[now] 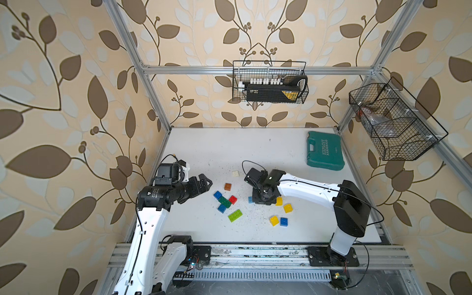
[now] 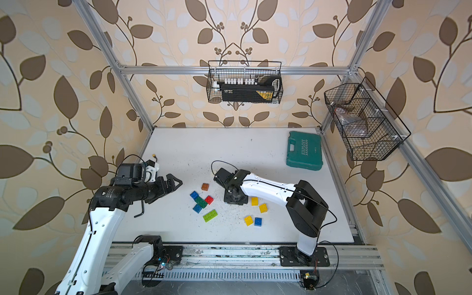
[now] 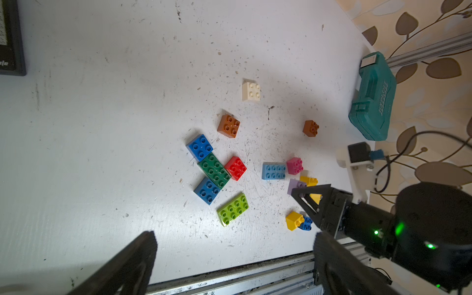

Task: Assemble the number 1 with lego
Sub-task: Assemble the lego brick with the lego brick.

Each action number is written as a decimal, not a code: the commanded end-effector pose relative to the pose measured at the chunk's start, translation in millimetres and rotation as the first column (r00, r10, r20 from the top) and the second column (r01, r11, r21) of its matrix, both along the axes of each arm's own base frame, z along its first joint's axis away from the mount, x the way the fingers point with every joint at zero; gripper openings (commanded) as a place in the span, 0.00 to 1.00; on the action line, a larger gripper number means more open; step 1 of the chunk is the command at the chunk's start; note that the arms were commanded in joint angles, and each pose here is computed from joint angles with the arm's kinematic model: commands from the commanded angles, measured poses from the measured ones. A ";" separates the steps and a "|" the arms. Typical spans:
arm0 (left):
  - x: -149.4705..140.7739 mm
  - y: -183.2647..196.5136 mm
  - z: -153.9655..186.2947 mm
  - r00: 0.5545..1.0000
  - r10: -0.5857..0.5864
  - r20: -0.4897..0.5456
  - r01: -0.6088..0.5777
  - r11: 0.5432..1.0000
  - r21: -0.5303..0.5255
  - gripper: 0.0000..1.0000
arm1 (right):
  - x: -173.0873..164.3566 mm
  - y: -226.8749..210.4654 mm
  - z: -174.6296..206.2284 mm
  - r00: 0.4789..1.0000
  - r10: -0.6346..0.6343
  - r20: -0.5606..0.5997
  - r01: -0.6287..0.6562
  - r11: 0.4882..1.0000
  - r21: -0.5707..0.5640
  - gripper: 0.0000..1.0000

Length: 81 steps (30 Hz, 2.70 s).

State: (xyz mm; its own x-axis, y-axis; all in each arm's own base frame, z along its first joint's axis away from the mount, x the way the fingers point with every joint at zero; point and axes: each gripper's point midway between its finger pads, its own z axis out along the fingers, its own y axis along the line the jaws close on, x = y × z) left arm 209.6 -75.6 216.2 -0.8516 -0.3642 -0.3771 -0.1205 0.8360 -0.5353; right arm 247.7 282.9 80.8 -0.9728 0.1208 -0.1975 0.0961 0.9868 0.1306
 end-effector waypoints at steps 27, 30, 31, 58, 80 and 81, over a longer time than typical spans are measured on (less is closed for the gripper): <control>2.3 -0.8 0.1 1.000 -0.007 -0.004 0.007 1.000 0.002 0.99 | 16.3 25.8 -32.6 0.981 0.179 -0.078 -0.182 0.983 -0.033 0.08; 2.1 -1.0 0.3 1.000 -0.008 -0.003 0.008 1.000 0.002 0.99 | 19.1 20.2 -33.9 0.982 0.171 -0.081 -0.175 0.984 -0.042 0.08; 2.1 -1.0 -0.1 1.000 -0.008 -0.005 0.008 1.000 0.001 0.99 | 19.5 19.0 -34.1 0.982 0.170 -0.081 -0.174 0.984 -0.045 0.07; 1.7 -0.5 1.0 1.000 -0.006 0.001 0.006 1.000 0.002 0.99 | 4.5 10.3 -58.3 0.980 0.154 -0.125 -0.165 0.983 -0.082 0.06; 1.9 -0.6 0.2 1.000 -0.006 -0.003 0.006 1.000 0.000 0.99 | 10.2 4.1 -52.3 0.980 0.109 -0.166 -0.125 0.988 -0.093 0.06; 2.1 -0.6 0.1 1.000 -0.005 -0.003 0.005 1.000 0.000 0.99 | 10.5 5.0 -48.5 0.980 0.110 -0.164 -0.126 0.988 -0.089 0.06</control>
